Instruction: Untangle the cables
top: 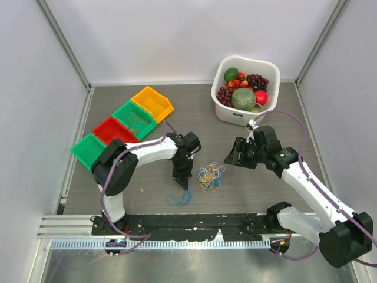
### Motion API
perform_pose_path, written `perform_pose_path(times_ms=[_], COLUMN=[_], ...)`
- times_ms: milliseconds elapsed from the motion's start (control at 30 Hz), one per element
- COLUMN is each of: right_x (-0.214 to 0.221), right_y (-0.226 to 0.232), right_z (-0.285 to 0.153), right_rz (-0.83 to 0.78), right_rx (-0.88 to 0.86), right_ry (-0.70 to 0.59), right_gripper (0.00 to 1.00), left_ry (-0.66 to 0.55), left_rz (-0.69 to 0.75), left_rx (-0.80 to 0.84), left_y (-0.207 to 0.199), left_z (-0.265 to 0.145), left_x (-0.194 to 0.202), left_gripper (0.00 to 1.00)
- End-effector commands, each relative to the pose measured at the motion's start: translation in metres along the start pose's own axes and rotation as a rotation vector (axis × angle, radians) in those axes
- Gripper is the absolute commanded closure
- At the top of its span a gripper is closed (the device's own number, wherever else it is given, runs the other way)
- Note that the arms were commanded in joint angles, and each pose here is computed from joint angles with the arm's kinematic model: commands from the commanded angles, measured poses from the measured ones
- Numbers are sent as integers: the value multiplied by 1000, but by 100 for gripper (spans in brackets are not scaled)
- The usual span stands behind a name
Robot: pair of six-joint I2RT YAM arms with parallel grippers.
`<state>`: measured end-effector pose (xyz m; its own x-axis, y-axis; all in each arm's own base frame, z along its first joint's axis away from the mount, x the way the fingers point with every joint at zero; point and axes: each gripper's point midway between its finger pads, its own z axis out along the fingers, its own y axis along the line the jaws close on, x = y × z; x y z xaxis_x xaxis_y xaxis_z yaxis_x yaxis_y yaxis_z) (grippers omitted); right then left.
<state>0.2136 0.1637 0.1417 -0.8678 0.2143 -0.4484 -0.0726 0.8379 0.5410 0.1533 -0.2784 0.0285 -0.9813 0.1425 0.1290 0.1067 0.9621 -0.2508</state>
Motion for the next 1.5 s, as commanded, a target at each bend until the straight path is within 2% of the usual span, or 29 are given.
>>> perform_pose_path(times_ms=[0,133,200,367,533,700,833,967,1100,1267,1333,1400,1467], right_x=[-11,-13,-18,-41,-61,-67,-61,-61,-60,-65,-64,-63,-68], right_y=[27,71,95,153,176,186,200,193,192,195,205,216,213], right_z=[-12,-17,-22,-40,-46,-38,-46,-43,-43,-55,-67,-86,-98], right_rz=[-94,-189,-219,-247,-262,-157,-163,-119,-47,-45,-75,-173,-279], right_rx=[-49,-200,-292,-525,-564,-579,-672,-629,-625,-624,-678,-751,-737], right_ry=[-43,-54,-85,-173,-208,-165,-152,-145,-128,-155,-149,-177,-265], right_gripper=[40,39,38,38,38,39,39,39,46,48,48,47,43], left_ry=[-148,-311,-427,-617,-833,-960,-1029,-1055,-1078,-1087,-1077,-1068,-1055], left_rz=[94,211,281,382,403,410,406,402,407,406,400,395,390], left_rx=[35,162,230,312,367,457,477,474,487,488,475,467,463], left_y=[-10,-24,-30,-39,-51,-69,-73,-76,-81,-83,-82,-81,-80], left_z=[-53,-126,-168,-247,-322,-374,-397,-404,-408,-411,-407,-404,-401], left_x=[-6,7,13,27,24,24,21,16,9,3,-1,-3,-6], left_gripper=[100,100,100,100,100,100,100,100,100,100,100,100,100])
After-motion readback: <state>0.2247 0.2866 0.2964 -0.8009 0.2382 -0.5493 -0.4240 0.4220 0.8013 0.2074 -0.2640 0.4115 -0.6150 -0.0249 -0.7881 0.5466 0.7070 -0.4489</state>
